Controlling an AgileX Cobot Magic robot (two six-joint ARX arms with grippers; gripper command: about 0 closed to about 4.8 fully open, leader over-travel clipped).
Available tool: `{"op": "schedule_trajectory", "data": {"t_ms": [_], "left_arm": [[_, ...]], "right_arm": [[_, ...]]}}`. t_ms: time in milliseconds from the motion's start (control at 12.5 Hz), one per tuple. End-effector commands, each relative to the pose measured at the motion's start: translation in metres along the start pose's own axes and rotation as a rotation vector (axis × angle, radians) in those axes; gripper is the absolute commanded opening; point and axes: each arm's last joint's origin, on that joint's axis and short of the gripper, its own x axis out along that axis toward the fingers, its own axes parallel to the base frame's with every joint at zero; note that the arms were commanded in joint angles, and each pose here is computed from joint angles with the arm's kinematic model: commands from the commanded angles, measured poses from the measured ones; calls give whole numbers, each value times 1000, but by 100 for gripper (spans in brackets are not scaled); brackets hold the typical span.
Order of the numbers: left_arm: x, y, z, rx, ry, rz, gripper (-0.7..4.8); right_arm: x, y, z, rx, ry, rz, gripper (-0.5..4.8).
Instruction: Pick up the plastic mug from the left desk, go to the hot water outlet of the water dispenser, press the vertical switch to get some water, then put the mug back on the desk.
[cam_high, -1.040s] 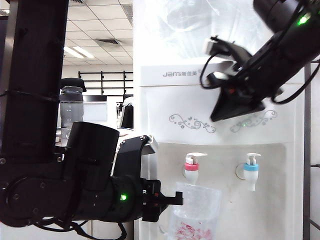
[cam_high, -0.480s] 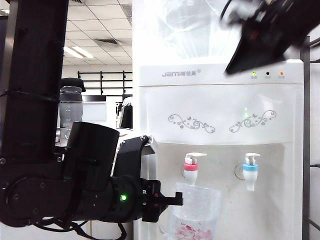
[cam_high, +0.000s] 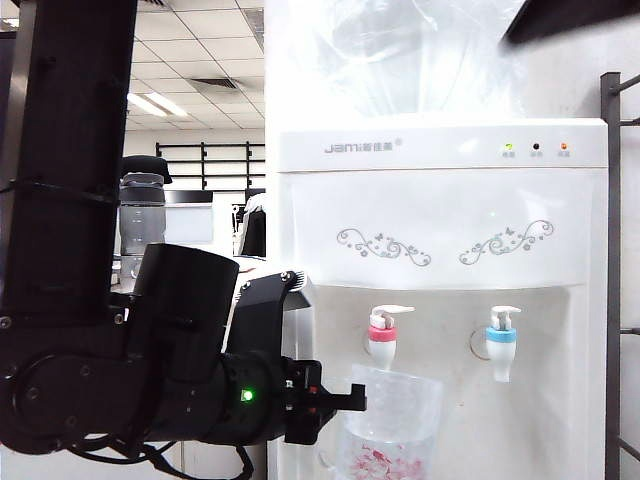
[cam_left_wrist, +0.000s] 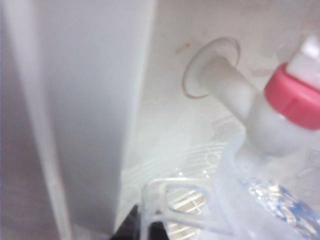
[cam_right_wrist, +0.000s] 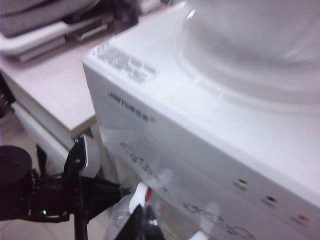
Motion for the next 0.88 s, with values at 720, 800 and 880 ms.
{"op": "schedule_trajectory", "data": {"t_ms": [720, 800, 880], "left_arm": [[1, 3, 10, -13, -75, 35, -5], [1, 3, 10, -13, -74, 35, -5], [1, 3, 10, -13, -74, 35, -5]], "right_arm": [[-82, 11, -2, 5, -186, -101, -5], [-83, 11, -2, 5, -187, -101, -5], [-83, 11, -2, 4, -190, -101, -5]]}}
